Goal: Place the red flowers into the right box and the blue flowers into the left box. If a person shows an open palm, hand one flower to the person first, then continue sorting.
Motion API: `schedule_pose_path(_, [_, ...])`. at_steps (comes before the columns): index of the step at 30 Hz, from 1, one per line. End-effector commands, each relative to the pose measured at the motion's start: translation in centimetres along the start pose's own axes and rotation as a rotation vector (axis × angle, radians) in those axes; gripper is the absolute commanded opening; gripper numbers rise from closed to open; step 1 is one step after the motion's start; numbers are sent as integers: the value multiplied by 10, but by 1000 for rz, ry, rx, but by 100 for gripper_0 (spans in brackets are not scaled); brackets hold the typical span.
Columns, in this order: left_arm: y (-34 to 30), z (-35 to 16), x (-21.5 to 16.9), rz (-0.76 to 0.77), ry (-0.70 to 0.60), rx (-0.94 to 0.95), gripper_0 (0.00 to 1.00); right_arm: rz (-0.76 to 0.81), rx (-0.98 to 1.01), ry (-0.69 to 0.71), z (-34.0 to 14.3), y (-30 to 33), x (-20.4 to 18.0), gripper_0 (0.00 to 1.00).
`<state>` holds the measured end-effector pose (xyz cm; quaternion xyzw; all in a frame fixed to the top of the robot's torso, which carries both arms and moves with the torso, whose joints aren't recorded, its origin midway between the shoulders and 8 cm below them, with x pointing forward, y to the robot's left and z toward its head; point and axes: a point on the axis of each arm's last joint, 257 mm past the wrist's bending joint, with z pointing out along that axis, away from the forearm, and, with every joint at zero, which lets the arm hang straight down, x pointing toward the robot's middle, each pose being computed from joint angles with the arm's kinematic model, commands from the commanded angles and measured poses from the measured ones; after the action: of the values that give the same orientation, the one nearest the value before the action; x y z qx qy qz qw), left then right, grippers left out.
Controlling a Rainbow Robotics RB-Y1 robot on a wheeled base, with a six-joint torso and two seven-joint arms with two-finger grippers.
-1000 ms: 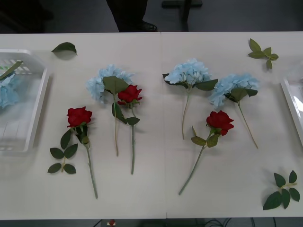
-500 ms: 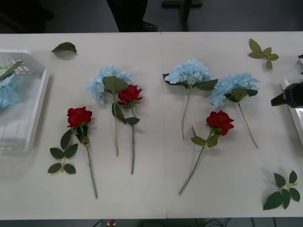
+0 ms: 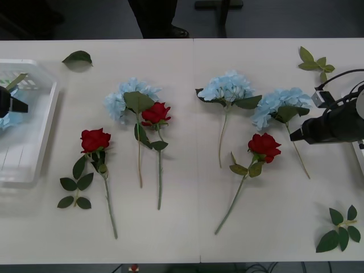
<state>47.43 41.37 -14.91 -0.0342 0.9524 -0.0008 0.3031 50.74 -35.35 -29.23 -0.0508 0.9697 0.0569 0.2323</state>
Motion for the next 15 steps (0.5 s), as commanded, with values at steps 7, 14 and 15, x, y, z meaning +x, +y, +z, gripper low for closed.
schedule_pose_path(7, [-94, 18, -1, -165, -98, -5, 100, -39, 22, -23, 17, 8, -3, 100])
schedule_pose_path(14, [-123, 41, 32, -153, -132, -77, 100, -49, 31, -24, 22, 13, -3, 100])
schedule_pose_path(15, [-126, 47, 41, -141, -136, -95, 100, -52, 37, -23, 23, 12, -3, 100])
